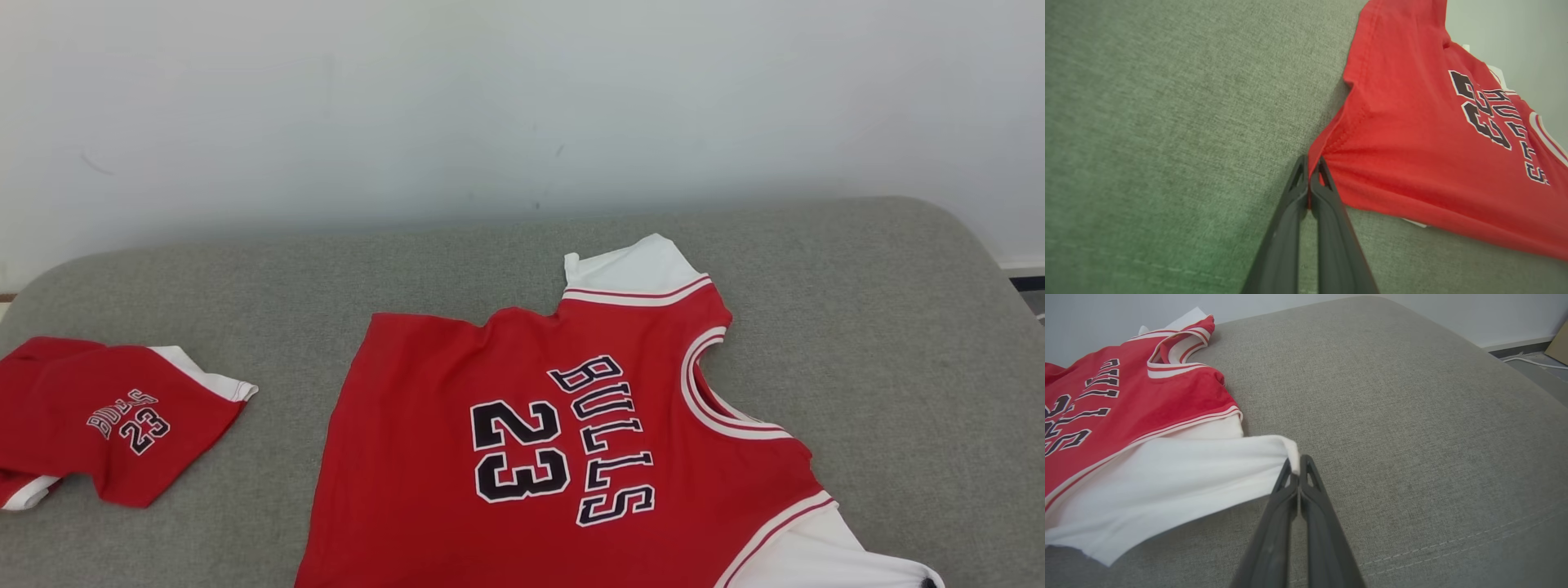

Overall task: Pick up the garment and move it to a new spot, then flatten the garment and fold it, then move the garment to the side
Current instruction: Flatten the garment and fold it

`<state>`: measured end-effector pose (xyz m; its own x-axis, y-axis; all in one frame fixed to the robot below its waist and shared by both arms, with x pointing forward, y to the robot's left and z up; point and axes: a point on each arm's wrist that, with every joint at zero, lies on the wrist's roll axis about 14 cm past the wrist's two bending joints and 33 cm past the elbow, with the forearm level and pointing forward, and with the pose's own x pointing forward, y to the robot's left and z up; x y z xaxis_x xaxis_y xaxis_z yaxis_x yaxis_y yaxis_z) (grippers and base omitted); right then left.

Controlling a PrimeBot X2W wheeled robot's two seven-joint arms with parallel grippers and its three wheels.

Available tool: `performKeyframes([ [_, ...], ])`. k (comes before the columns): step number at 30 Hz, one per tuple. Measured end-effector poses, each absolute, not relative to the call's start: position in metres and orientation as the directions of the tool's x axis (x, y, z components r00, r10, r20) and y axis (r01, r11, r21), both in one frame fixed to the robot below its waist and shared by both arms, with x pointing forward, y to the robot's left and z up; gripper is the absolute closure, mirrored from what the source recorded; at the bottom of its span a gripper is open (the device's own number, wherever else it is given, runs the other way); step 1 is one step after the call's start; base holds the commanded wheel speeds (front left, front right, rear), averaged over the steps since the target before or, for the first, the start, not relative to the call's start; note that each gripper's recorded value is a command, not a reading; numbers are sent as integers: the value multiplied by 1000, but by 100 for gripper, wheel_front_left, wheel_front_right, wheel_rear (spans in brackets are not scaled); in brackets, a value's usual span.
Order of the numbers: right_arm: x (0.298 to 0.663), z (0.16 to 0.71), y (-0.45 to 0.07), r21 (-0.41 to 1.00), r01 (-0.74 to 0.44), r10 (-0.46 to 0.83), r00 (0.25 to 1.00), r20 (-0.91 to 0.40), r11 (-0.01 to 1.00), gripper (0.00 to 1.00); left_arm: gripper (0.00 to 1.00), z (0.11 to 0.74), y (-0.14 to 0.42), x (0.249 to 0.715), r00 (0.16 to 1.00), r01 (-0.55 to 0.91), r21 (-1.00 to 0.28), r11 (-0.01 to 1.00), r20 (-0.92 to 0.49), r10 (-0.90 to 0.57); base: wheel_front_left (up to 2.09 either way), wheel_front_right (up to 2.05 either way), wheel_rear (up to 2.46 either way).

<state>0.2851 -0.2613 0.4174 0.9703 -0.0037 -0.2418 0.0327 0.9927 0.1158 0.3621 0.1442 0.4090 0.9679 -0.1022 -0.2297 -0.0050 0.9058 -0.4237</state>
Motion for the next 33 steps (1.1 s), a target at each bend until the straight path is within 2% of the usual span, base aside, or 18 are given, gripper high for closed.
performKeyframes([
  [3,282,415,-258,117,20,10,969,-249,993,100,100,410,147,357,970,-7,-418,908,-224,-96,0,0,0],
  [9,297,433,-247,119,-22,45,981,-190,993,100,100,444,147,368,990,33,-451,892,-109,-92,0,0,0],
  [17,339,462,-240,70,-54,60,993,-97,996,100,100,464,134,379,991,93,-448,889,-46,-127,0,0,0],
  [33,425,461,-230,20,-78,80,990,-120,997,100,100,474,121,441,984,149,-394,907,-33,-175,0,0,0],
])
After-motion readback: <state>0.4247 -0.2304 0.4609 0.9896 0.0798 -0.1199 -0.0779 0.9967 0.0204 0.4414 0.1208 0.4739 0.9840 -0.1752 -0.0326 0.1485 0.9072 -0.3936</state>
